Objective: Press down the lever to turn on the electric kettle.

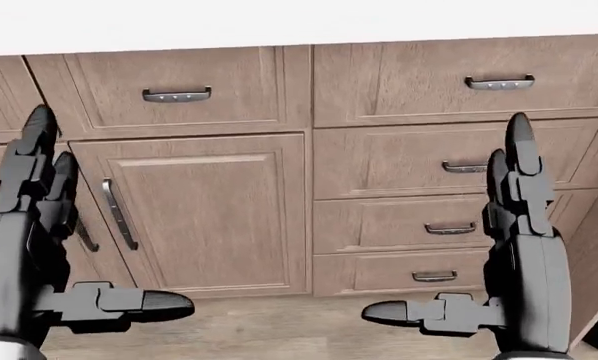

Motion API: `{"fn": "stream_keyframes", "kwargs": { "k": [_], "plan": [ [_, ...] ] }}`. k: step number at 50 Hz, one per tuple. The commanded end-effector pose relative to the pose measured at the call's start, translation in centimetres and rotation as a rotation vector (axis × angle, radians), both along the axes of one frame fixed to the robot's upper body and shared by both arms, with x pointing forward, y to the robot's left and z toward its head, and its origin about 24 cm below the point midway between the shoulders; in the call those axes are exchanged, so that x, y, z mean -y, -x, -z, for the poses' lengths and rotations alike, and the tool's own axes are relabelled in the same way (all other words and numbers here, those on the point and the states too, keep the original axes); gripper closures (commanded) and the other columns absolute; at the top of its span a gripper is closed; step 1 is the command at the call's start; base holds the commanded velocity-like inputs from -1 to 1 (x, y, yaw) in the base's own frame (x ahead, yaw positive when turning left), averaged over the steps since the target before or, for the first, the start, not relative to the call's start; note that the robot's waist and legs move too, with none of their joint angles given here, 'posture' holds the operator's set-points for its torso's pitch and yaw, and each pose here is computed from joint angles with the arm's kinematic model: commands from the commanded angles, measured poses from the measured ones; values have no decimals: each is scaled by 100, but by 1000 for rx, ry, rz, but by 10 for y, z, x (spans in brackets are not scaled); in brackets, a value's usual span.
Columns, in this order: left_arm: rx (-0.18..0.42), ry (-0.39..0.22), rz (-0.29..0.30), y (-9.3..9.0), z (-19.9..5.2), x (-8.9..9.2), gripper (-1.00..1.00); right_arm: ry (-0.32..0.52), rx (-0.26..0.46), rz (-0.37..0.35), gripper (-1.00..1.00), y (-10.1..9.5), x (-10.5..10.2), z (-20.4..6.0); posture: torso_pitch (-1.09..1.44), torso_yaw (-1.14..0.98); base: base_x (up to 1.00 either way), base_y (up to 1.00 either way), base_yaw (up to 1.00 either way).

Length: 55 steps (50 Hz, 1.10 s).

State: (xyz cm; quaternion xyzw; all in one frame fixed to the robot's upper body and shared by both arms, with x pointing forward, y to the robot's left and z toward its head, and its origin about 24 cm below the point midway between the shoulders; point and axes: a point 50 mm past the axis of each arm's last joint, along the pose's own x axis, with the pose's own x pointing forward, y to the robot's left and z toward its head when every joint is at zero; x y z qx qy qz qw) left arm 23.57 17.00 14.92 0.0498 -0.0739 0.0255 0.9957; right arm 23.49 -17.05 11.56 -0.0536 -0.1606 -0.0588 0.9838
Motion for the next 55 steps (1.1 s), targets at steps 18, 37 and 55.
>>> {"fn": "stream_keyframes", "kwargs": {
  "k": [18,37,55],
  "plan": [
    [79,-41,-10,2,-17,-2,-100,24,75,-17,-100,2,-6,-8,0,0,0,14,0],
    [82,-38,-19,6,-14,-1,-100,33,64,-16,-100,1,-8,-5,0,0,0,19,1],
    [86,-40,-18,7,-13,-2,-100,28,50,-26,-100,0,-8,-2,0,0,0,0,47]
  ]
}}
